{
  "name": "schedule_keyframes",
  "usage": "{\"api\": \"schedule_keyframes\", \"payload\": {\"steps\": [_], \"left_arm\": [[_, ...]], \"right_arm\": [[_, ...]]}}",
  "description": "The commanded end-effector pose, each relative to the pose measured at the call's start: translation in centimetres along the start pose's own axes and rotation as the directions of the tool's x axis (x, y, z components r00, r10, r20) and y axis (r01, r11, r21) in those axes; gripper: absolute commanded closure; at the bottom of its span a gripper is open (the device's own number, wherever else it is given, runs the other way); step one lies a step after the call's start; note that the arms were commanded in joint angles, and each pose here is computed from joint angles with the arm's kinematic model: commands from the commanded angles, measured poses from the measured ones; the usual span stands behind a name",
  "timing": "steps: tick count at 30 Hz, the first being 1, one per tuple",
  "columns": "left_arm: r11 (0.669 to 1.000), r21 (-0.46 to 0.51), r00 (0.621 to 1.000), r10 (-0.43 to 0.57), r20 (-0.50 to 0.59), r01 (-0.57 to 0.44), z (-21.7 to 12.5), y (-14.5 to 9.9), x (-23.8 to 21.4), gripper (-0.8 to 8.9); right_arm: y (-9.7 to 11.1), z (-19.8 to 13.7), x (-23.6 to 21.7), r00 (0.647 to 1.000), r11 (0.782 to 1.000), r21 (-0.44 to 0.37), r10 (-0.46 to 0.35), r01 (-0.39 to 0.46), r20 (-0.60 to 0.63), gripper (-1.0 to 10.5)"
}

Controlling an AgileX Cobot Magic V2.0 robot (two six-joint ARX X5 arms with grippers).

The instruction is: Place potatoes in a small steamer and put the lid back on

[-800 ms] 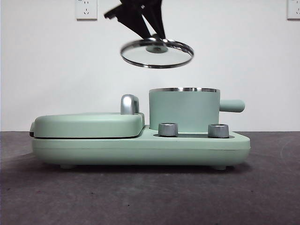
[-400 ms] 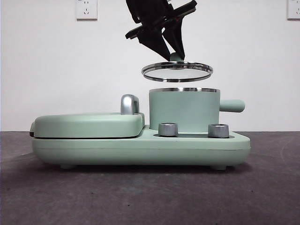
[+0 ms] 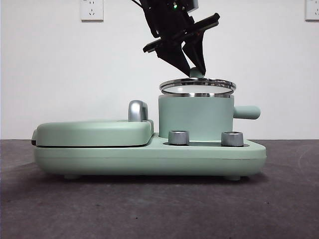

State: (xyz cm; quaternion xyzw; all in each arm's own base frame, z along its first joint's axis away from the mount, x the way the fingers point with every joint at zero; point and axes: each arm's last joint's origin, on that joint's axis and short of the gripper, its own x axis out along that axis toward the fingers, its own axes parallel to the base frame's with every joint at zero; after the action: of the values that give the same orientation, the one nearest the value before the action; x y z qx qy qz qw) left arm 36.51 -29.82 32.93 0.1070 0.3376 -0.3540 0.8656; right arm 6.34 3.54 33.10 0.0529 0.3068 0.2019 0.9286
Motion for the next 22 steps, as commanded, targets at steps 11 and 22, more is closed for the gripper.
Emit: {"api": "schedule_keyframes", "payload": {"steps": [11, 22], "left_arm": [[1.000, 0.014, 0.999, 0.018, 0.043, -0.019, 0.7, -0.3, 0.4, 7.96], [1.000, 0.021, 0.999, 0.018, 0.034, -0.019, 0.4, -0.2, 1.3, 7.96]], "right_arm": [[0.1, 0.2, -0.1, 1.000, 1.000, 0.016, 0.008, -0.009, 0.014, 5.1], [0.1, 0.2, -0.1, 1.000, 1.000, 0.028, 0.008, -0.009, 0.014, 5.1]]}}
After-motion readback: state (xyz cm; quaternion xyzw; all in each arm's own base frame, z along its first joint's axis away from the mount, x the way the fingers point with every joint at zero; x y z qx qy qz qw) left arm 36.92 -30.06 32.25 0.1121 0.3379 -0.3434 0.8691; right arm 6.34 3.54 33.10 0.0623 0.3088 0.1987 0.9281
